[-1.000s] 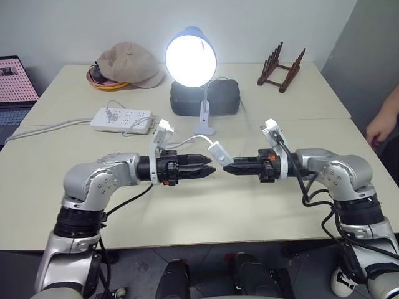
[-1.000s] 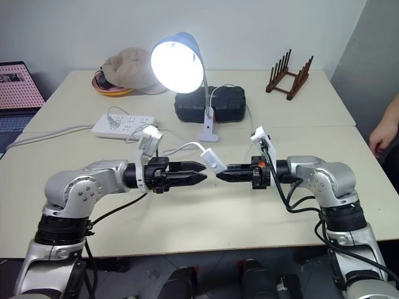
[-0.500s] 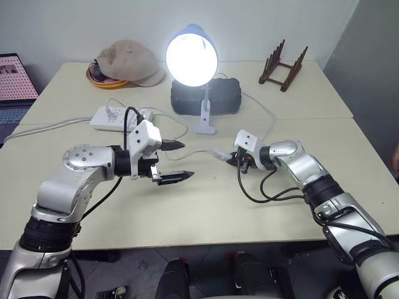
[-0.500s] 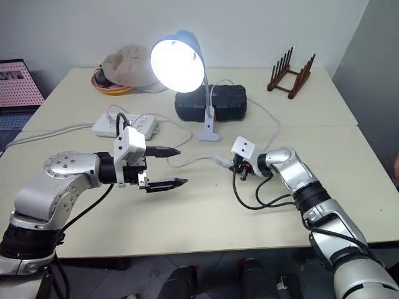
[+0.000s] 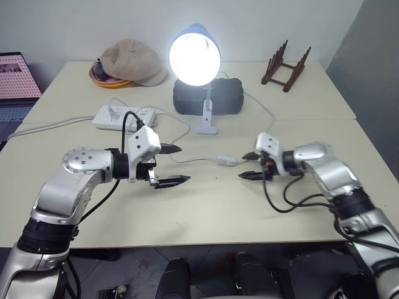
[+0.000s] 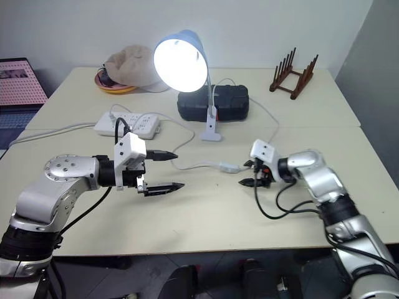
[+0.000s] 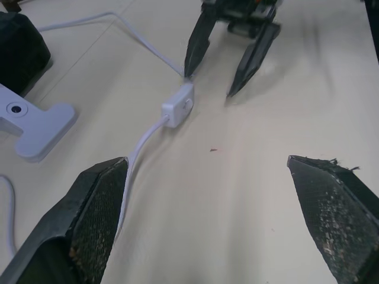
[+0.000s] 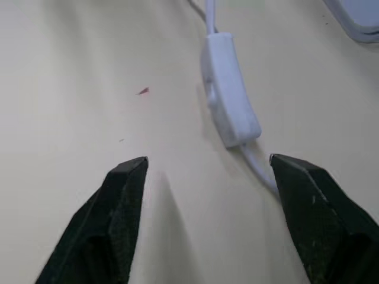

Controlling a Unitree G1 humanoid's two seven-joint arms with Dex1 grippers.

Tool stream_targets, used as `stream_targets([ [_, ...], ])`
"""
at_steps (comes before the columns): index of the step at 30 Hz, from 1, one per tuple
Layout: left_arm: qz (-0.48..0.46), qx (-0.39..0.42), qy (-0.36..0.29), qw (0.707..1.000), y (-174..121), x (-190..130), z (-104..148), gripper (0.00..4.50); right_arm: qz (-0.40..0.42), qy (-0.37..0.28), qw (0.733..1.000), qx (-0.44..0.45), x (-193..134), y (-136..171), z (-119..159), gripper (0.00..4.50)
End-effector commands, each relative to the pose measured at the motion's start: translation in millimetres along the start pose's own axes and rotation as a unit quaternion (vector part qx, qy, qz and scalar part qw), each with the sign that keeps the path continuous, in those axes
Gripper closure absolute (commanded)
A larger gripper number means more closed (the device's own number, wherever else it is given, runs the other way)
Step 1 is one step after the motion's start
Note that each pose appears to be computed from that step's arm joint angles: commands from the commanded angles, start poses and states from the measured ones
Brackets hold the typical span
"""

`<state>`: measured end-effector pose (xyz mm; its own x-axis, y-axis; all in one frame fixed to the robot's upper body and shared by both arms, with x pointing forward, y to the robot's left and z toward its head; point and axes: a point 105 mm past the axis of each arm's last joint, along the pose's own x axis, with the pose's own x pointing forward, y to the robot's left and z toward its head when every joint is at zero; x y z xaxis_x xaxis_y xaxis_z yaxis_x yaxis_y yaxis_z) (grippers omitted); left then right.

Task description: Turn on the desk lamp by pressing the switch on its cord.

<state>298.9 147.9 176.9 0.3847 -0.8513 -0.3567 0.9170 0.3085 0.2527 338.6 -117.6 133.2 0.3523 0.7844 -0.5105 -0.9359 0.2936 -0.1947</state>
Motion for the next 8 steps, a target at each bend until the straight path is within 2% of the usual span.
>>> stream_targets([
  [1, -0.004, 0.017, 0.009, 1.000, 8.3, -10.4, 11.0, 0.00, -0.012, -0.038, 0.999, 0.019, -36.1, 14.3, 22.7, 0.08],
  [8, -0.013, 0.020, 0.025, 0.999, 16.3, -15.3, 12.2, 0.00, -0.069, -0.055, 0.994, 0.059, -57.2, 29.3, 25.8, 0.04],
])
